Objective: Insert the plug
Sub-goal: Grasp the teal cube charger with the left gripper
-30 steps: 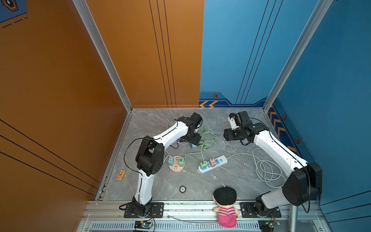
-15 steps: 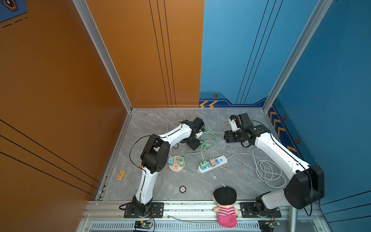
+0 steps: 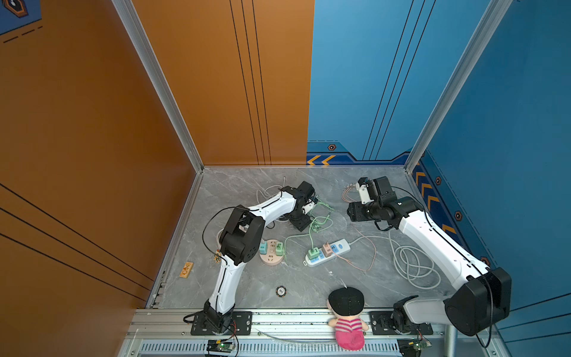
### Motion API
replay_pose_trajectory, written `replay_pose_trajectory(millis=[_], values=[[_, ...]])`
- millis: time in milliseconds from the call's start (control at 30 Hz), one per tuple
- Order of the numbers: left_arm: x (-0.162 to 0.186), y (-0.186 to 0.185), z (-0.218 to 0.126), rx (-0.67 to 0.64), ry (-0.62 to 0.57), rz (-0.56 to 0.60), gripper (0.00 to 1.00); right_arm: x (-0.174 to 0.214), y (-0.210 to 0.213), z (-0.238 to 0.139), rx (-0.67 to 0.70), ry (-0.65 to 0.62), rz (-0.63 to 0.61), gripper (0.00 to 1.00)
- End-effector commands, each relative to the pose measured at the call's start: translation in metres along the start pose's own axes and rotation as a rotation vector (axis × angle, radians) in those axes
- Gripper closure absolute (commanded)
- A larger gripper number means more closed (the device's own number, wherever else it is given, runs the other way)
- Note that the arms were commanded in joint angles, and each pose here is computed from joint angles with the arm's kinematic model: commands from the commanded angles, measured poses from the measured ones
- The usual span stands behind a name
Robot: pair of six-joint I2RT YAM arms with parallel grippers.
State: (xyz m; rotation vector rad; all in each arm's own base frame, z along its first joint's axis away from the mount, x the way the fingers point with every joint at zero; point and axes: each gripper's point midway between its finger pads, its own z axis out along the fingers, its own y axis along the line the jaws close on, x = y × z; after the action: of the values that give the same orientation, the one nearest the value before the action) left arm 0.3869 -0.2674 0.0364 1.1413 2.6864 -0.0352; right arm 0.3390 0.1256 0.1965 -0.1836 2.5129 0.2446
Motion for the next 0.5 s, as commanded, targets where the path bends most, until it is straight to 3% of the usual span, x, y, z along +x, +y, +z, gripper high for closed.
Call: replay_pose_trajectory(millis=[0,167,367,467], values=[[0.0067,-0.0021,0.0132,0.046,0.014,-0.002,0.28,0.0012,0.0028,-0.0051,-0.016,-0.013,0.022,0.3],[0.0076,-0.0013,0.0124,0.065,0.001,-0.024,0.32,0.0015,0.005,-0.0086,-0.028,-0.019,0.039,0.3],[0.0152,-0.0021,0.0172,0.074,0.009,-0.042,0.47,0.0037,0.0088,-0.0097,-0.04,-0.018,0.048,0.3],[0.0156,0.0037,0.0112,0.069,-0.01,-0.073,0.64,0.0039,0.0123,-0.0091,-0.053,-0.013,0.048,0.3]])
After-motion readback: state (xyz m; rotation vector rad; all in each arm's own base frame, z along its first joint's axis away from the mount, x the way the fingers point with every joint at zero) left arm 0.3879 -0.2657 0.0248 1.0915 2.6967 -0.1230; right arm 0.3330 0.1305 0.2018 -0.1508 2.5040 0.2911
